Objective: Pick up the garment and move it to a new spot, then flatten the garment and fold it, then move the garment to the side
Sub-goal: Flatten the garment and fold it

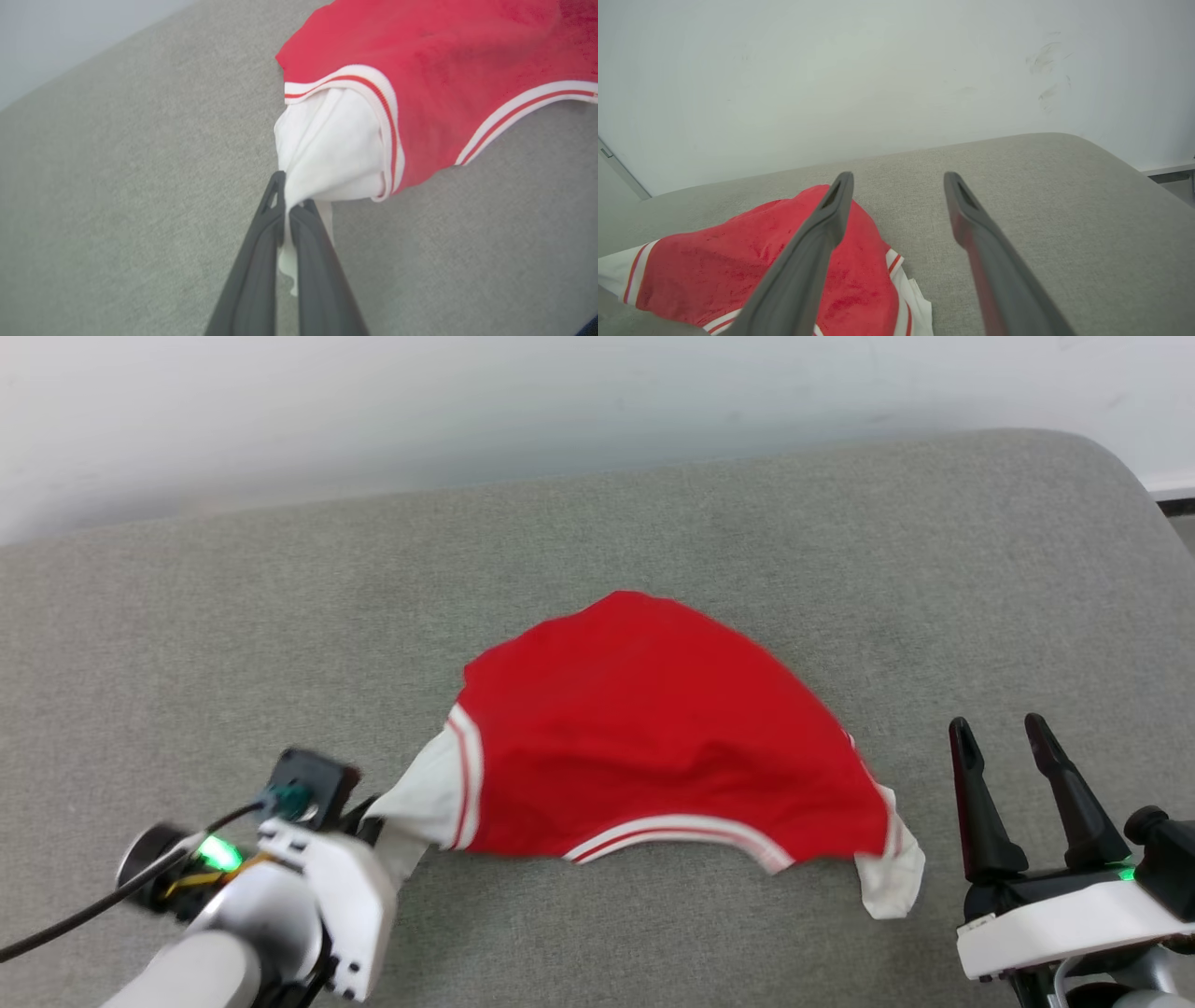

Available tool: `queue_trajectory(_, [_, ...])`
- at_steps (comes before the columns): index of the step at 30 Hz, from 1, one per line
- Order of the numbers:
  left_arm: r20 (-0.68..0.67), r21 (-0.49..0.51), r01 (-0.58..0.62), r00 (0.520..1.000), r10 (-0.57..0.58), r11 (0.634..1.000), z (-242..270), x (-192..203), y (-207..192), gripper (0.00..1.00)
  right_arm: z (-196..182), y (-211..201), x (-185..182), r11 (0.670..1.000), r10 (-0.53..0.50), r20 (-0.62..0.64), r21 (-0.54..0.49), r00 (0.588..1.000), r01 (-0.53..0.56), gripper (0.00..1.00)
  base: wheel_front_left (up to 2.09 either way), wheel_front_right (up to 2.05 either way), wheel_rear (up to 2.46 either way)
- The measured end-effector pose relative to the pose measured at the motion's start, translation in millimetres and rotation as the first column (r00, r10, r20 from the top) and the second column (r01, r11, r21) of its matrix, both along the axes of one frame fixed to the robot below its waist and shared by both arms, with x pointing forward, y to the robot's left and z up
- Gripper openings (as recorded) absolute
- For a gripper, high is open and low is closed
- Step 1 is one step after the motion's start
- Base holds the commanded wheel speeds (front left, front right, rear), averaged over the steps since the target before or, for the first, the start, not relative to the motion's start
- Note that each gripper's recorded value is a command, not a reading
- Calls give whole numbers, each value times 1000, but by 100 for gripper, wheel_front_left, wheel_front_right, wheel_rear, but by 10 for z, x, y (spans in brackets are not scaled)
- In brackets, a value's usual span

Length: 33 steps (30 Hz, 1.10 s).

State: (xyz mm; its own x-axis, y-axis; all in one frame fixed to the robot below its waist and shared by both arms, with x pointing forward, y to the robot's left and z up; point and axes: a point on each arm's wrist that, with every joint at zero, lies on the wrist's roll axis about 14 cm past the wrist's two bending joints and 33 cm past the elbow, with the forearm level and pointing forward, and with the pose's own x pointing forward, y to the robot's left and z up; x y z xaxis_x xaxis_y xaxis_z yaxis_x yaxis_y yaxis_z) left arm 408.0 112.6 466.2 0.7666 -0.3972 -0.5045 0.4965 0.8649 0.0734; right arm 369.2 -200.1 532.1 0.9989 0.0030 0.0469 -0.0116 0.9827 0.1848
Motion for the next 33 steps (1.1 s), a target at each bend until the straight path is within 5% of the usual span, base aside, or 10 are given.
queue_trajectory(6, [-101, 9, -201, 974, 201, 980, -307, -320, 501, 0, 6, -5, -15, 1000, 2, -10, -5, 1000, -2, 100, 0, 0, 0])
queue_trajectory(12, [-175, -33, -280, 947, 270, 959, -550, -512, 591, 0, 27, -124, -56, 999, -32, -14, -15, 999, 32, 100, 0, 0, 0])
queue_trajectory(13, [-180, -49, -285, 945, 273, 957, -568, -529, 561, 20, 30, -151, -68, 999, -39, -18, -17, 999, 39, 100, 0, 0, 0])
queue_trajectory(14, [-176, -74, -302, 942, 286, 950, -561, -519, 543, 73, 39, -177, -82, 999, -47, -17, -18, 999, 47, 100, 0, 0, 0])
queue_trajectory(15, [-170, -101, -316, 940, 297, 943, -543, -507, 517, 100, 45, -203, -97, 998, -54, -17, -20, 998, 54, 100, 0, 0, 0])
queue_trajectory(24, [52, -203, -382, 915, 400, 902, -103, -354, 650, 100, 62, -352, -281, 996, -89, -61, -29, 994, 87, 100, 0, 0, 0])
queue_trajectory(33, [288, -376, -376, 821, 492, 847, 580, -342, 719, 100, -290, -392, -496, 999, -34, -318, -18, 948, 30, 100, 0, 0, 0])
